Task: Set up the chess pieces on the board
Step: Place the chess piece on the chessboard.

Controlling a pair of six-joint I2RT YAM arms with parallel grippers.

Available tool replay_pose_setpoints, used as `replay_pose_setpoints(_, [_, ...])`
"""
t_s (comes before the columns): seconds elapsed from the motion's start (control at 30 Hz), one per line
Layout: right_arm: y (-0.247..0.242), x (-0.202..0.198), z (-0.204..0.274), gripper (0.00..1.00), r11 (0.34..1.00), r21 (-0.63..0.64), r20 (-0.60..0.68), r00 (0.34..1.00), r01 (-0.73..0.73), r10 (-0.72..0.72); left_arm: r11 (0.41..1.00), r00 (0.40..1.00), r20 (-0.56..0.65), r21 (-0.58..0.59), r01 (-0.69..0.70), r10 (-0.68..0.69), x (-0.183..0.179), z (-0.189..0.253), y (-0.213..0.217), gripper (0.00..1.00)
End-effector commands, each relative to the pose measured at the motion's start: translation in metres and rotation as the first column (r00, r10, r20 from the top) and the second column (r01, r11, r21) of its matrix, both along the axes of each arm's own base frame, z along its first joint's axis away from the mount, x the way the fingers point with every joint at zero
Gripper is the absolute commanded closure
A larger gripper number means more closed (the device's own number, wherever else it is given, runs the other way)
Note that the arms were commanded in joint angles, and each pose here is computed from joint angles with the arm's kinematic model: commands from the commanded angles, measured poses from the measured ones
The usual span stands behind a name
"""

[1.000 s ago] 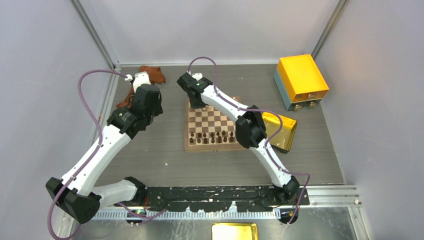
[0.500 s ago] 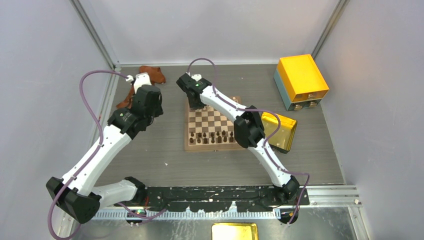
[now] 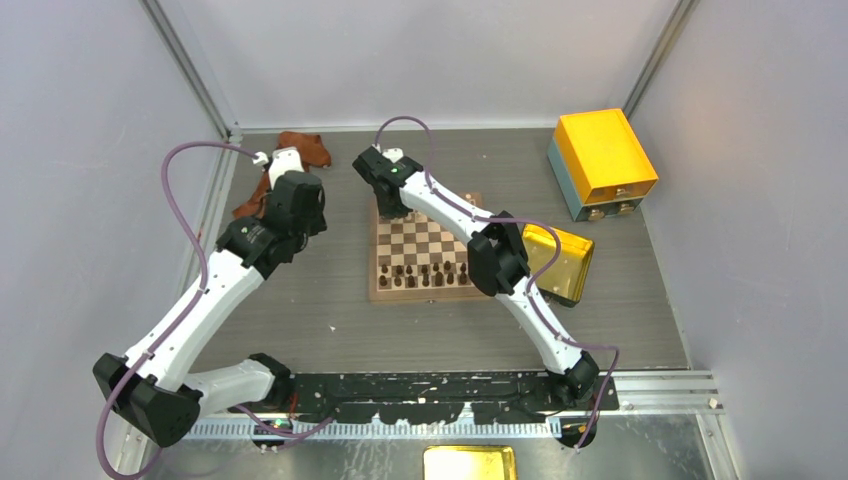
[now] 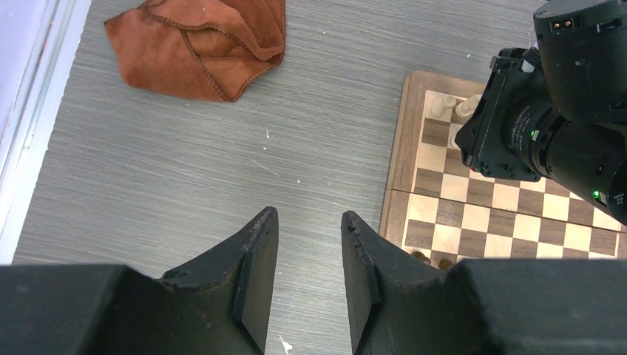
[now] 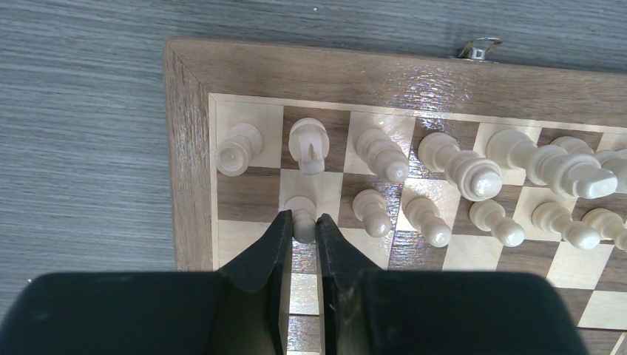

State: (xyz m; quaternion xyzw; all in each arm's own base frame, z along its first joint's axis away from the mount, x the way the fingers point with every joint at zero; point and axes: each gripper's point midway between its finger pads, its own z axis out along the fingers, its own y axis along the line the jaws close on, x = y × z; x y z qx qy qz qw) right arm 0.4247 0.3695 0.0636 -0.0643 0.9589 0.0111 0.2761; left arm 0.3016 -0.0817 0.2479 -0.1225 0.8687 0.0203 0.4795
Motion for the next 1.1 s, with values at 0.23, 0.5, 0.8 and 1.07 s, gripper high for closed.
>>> replay_pose_setpoints(0.23, [0.0010, 0.0148, 0.0199, 0.99, 1.000, 0.024, 0.066, 0.998, 0.014, -0.016, 1.000, 0.999, 0.050, -0.014, -0.002, 0.003, 0.0025, 0.0099, 0.0009, 0.62])
replay_pose_setpoints(0.5, [-0.0017, 0.0162, 0.0202, 0.99, 1.000, 0.011, 0.074, 0.997, 0.015, -0.016, 1.000, 0.999, 0.049, -0.015, -0.001, 0.002, 0.0020, 0.0094, 0.0005, 0.62])
replay_pose_setpoints(0.8, [-0.0007, 0.0136, 0.0160, 0.93, 1.000, 0.008, 0.061, 0.998, 0.001, -0.001, 1.000, 0.999, 0.048, -0.016, -0.002, 0.003, 0.0014, 0.0084, 0.0008, 0.61])
replay_pose_setpoints(1.07, [0.0035, 0.0117, 0.0152, 0.80, 1.000, 0.025, 0.048, 0.999, -0.016, 0.014, 1.000, 0.999, 0.045, -0.016, 0.000, 0.000, 0.0006, 0.0067, 0.0004, 0.59])
